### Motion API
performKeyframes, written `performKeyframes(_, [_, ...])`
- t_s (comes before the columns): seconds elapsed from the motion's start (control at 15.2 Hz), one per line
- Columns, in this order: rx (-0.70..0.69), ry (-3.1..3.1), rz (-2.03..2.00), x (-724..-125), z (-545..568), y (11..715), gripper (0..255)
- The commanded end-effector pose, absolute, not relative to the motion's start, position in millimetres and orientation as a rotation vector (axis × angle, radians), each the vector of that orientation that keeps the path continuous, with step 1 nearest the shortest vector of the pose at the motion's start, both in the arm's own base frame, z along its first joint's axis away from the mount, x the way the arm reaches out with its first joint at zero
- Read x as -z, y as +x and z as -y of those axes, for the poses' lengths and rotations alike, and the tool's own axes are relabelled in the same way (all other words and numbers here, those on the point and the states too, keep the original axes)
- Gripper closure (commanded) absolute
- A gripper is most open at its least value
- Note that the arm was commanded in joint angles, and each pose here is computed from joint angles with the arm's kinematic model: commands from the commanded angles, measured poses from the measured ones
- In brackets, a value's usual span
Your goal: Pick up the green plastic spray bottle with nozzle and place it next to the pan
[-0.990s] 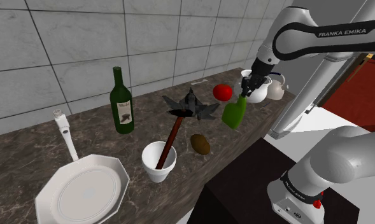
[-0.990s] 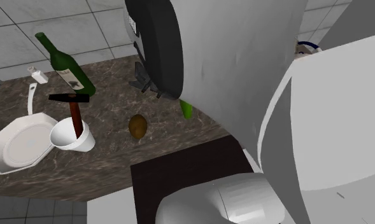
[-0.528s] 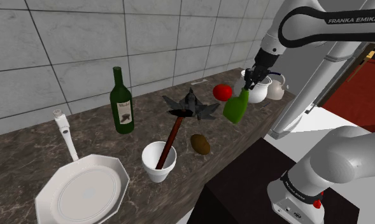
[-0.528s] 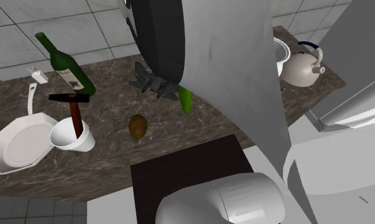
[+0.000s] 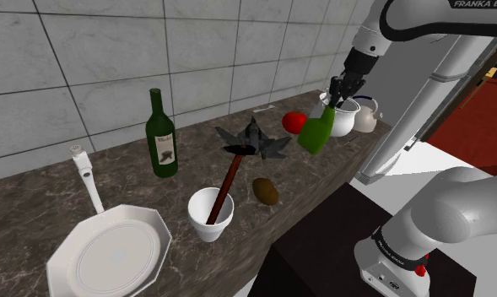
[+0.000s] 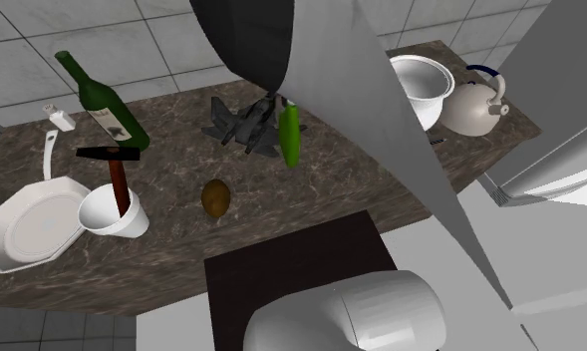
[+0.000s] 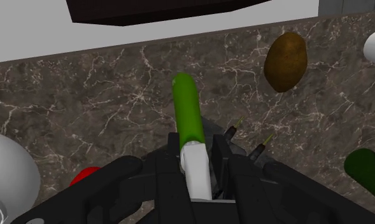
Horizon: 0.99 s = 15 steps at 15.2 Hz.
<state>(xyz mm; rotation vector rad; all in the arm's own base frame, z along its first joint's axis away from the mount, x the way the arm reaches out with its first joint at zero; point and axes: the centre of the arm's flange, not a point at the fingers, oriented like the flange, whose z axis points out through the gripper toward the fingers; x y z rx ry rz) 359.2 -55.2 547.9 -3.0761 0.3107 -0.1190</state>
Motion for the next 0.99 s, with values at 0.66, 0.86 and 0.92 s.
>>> performKeyframes(0.66, [0.119, -3.076, -0.311, -610, 56, 359, 255])
performKeyframes(0.86, [0.119, -3.076, -0.311, -626, 56, 359, 255])
performKeyframes(0.92, [0.119, -3.076, -0.311, -631, 56, 359, 255])
